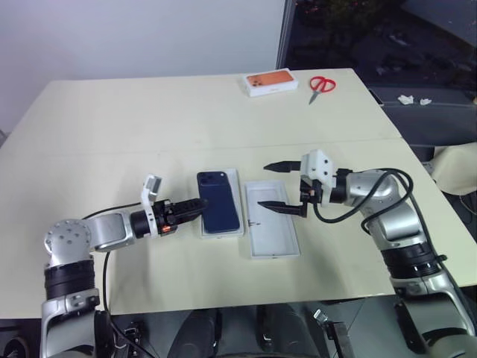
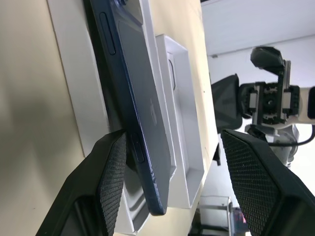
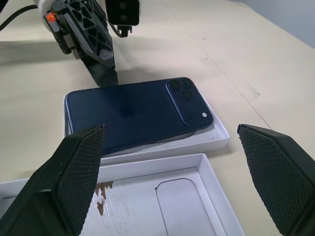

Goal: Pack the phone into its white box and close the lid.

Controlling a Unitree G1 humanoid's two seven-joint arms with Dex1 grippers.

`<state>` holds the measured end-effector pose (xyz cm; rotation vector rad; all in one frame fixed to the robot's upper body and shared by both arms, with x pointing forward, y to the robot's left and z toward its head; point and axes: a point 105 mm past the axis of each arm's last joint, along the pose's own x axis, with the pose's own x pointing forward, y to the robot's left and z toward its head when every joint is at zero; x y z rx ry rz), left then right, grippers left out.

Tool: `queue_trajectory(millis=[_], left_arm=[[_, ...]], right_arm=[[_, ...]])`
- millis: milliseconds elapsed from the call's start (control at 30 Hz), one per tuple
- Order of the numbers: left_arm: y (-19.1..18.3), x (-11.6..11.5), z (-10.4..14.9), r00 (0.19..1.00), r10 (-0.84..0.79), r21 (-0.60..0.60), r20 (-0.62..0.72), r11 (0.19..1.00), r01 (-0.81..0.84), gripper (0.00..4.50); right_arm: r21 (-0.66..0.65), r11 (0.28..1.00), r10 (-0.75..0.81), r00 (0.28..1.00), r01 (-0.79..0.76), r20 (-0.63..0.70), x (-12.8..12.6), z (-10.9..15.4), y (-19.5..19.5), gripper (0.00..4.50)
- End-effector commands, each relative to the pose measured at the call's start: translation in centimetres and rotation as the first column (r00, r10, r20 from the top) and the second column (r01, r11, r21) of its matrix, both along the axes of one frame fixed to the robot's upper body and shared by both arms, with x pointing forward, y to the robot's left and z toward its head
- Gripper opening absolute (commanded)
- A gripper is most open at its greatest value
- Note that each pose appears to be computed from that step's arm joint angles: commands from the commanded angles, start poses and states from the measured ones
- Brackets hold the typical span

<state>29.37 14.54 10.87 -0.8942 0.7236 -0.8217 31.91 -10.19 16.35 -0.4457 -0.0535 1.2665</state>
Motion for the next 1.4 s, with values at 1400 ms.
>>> queue_trajectory(millis=[1400], left_arm=[[1.5,1.5,5.2,0.903,0.006,0.170,0.429,0.982,-0.087,3.14]], right_arm=[[0.086,0.996,-0.015,0.999,0.018,-0.040,0.0,0.2,3.5,4.50]])
